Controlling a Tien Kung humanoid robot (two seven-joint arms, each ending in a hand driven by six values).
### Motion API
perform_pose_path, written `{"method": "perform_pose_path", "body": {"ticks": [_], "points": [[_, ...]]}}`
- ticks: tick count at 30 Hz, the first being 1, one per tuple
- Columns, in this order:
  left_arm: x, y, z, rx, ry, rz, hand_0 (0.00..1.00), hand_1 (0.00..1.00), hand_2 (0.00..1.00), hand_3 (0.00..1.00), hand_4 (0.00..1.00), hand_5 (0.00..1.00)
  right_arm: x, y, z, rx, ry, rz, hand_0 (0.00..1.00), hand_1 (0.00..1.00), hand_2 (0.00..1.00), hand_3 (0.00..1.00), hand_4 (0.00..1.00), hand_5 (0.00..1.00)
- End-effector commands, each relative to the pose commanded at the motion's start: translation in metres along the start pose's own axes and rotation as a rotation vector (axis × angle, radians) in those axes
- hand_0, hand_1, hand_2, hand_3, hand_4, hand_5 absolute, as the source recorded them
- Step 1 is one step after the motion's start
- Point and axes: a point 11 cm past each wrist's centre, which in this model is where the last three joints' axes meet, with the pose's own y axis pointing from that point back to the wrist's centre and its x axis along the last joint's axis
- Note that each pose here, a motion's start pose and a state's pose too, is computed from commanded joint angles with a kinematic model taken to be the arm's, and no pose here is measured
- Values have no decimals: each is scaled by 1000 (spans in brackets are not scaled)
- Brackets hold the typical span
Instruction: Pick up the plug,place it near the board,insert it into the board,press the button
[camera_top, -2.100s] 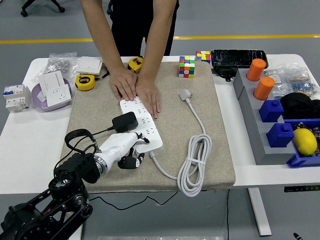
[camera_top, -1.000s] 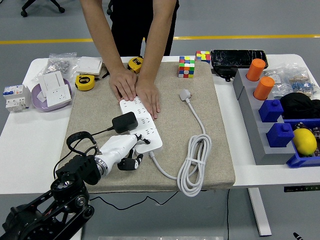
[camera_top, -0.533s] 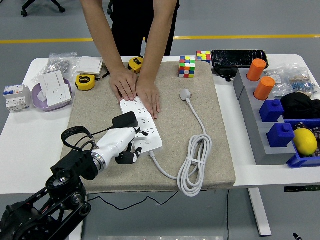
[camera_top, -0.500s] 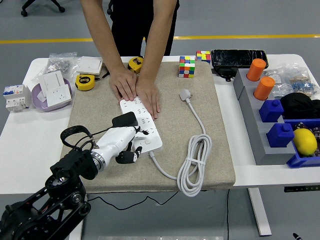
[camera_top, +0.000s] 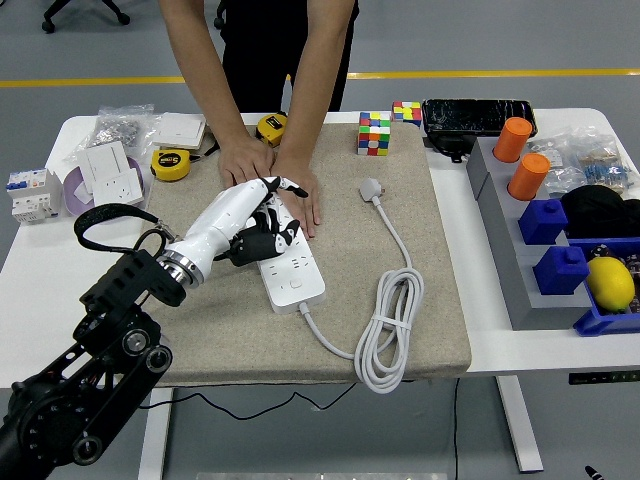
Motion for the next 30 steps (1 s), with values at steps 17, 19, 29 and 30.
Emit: {"method": "perform_pose_path", "body": {"ticks": [17,19,29,30], "points": [[-17,-21,-54,196,-41,-44,877,885,806,821,998,460,-2,0,0,-2,-1,-5,909,765,742,773,998,998],[-22,-21,-62,224,-88,-58,877,885,806,821,998,460,-2,0,-1,0,-1,-5,909,765,742,773,998,998],[-29,-21,-72,247,-239,-65,681,729,678,682,998,435,-2,0,-2,1,-2,-4,909,765,743,772,998,998],[-28,-21,-71,245,-255,-58,681,729,678,682,998,435,-2,0,-1,1,-2,-4,909,765,743,772,998,998]]}}
